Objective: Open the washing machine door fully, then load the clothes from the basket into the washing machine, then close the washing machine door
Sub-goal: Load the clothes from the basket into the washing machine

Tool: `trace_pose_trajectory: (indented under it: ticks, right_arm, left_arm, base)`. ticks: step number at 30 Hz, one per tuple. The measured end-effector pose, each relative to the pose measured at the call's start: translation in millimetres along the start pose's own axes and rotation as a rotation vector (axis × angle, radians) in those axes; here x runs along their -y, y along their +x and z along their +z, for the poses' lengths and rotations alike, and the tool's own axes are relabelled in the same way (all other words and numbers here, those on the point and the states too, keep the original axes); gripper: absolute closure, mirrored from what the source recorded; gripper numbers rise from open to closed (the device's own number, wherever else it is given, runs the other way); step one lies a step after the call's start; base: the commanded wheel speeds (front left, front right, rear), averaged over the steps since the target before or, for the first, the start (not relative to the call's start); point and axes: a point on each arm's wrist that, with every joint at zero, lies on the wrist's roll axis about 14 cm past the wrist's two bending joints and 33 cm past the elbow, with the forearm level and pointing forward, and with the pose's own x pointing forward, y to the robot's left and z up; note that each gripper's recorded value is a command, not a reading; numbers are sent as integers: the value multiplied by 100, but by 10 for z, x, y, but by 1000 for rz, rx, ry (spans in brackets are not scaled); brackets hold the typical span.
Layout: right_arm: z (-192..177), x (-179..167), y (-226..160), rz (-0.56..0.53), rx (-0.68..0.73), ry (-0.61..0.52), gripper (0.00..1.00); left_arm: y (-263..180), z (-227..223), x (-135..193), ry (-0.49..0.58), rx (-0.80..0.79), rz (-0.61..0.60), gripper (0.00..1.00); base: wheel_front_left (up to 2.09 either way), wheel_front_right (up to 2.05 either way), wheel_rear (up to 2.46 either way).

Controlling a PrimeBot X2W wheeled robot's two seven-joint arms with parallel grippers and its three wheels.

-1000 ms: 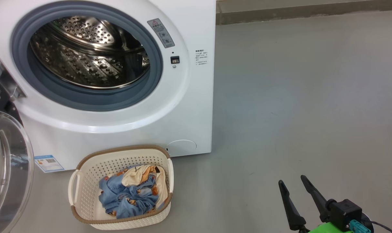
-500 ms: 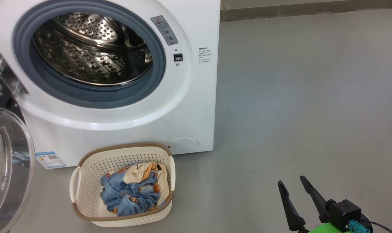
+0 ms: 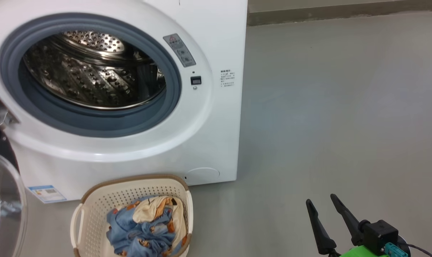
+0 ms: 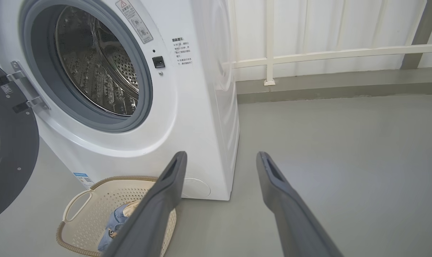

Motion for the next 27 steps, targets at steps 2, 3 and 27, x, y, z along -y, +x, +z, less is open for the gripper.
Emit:
trace_pose_trajectory:
  ticks: [2,3,27]
  right_arm:
    - [-4,0,2,0,-1,0,0]
    - [-9,0,5,0,-3,0,0]
    - [-131,-2,69,3,-40,6,0]
  left_arm:
    - [16,10,11,-1,4,-2,0]
    - [30,21,19,0,7,-4,0]
    - [132,-46,130,11,-17,-32,0]
  base:
    - [148,-148,0]
    - [127,-127,0]
    - [22,-22,0]
